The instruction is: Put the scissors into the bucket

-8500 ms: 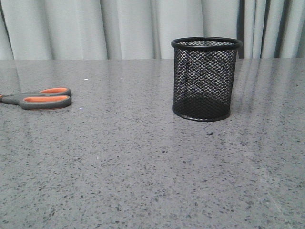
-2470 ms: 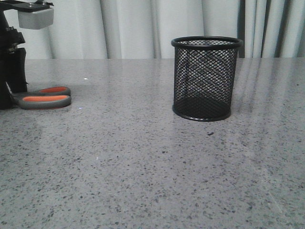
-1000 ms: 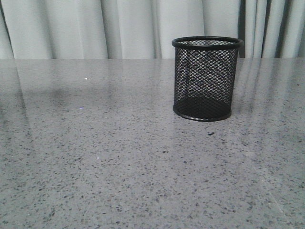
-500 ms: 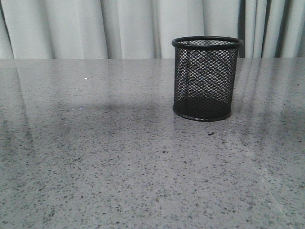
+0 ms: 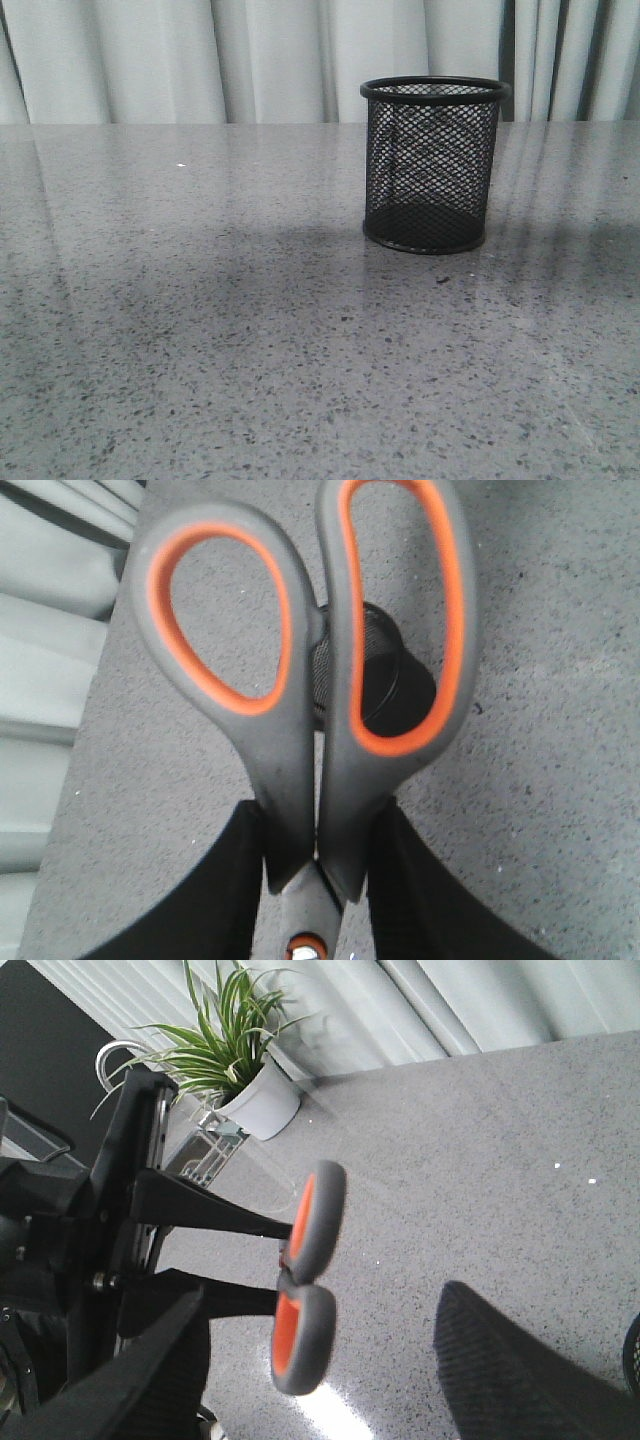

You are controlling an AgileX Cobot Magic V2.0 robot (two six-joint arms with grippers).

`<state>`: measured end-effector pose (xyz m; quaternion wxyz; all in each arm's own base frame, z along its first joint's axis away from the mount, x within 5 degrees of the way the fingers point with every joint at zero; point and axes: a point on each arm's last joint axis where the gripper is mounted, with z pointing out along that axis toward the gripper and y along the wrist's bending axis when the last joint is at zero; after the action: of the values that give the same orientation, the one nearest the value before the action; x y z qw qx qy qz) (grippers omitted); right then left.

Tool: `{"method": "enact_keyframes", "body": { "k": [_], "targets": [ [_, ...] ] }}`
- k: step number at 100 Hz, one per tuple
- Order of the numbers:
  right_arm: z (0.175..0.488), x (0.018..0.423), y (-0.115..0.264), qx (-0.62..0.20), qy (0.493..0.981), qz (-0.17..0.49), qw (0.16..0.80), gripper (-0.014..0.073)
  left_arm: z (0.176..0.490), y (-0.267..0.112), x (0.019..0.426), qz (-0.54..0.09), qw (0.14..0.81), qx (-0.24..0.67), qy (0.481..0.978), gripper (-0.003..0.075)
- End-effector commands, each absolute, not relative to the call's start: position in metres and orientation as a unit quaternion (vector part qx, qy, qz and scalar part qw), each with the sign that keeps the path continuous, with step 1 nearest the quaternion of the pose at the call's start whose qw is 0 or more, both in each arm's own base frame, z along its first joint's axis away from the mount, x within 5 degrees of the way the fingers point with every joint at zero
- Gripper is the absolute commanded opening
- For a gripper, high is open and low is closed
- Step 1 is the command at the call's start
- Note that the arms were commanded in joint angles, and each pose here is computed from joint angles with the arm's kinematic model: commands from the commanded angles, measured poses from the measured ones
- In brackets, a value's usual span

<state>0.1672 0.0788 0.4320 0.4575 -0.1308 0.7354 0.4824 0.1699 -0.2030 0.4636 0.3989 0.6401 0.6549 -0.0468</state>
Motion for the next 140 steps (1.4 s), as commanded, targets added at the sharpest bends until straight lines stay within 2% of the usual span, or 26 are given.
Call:
{"method": "enact_keyframes", "body": {
  "k": [1, 32, 42, 60, 68, 87, 115, 124, 129, 140],
  "targets": [
    [0.446, 0.166, 0.079, -0.132, 0.711, 0.500, 0.476, 0.0432, 0.479, -0.208, 0.166, -0.063, 0.451, 0.622, 0.637, -0.0020],
    [0.438, 0.180, 0.081, -0.134, 0.722, 0.500, 0.459, 0.0415, 0.479, -0.232, 0.168, -0.077, 0.469, 0.616, 0.629, -0.0020],
    [0.435, 0.183, 0.081, -0.135, 0.724, 0.499, 0.457, 0.0313, 0.478, -0.235, 0.170, -0.077, 0.471, 0.615, 0.628, -0.0020],
    [0.433, 0.186, 0.081, -0.148, 0.724, 0.492, 0.460, 0.0016, 0.474, -0.241, 0.174, -0.077, 0.470, 0.616, 0.628, -0.0020],
    [0.433, 0.186, 0.081, -0.151, 0.725, 0.491, 0.459, -0.0078, 0.472, -0.242, 0.175, -0.077, 0.469, 0.616, 0.628, -0.0020],
    [0.431, 0.188, 0.082, -0.154, 0.726, 0.492, 0.455, -0.0069, 0.470, -0.244, 0.177, -0.076, 0.464, 0.618, 0.630, -0.0013],
    [0.430, 0.188, 0.081, -0.154, 0.730, 0.484, 0.457, -0.0068, 0.470, -0.243, 0.177, -0.076, 0.464, 0.616, 0.632, 0.0177],
    [0.430, 0.189, 0.081, -0.153, 0.731, 0.482, 0.458, -0.0068, 0.471, -0.238, 0.183, -0.084, 0.463, 0.588, 0.658, 0.0235],
    [0.430, 0.189, 0.081, -0.153, 0.731, 0.482, 0.458, -0.0068, 0.470, -0.233, 0.188, -0.085, 0.457, 0.573, 0.675, 0.0285],
    [0.430, 0.189, 0.080, -0.150, 0.731, 0.481, 0.461, -0.0068, 0.469, -0.220, 0.196, -0.075, 0.433, 0.559, 0.703, 0.0456]
  ]
}}
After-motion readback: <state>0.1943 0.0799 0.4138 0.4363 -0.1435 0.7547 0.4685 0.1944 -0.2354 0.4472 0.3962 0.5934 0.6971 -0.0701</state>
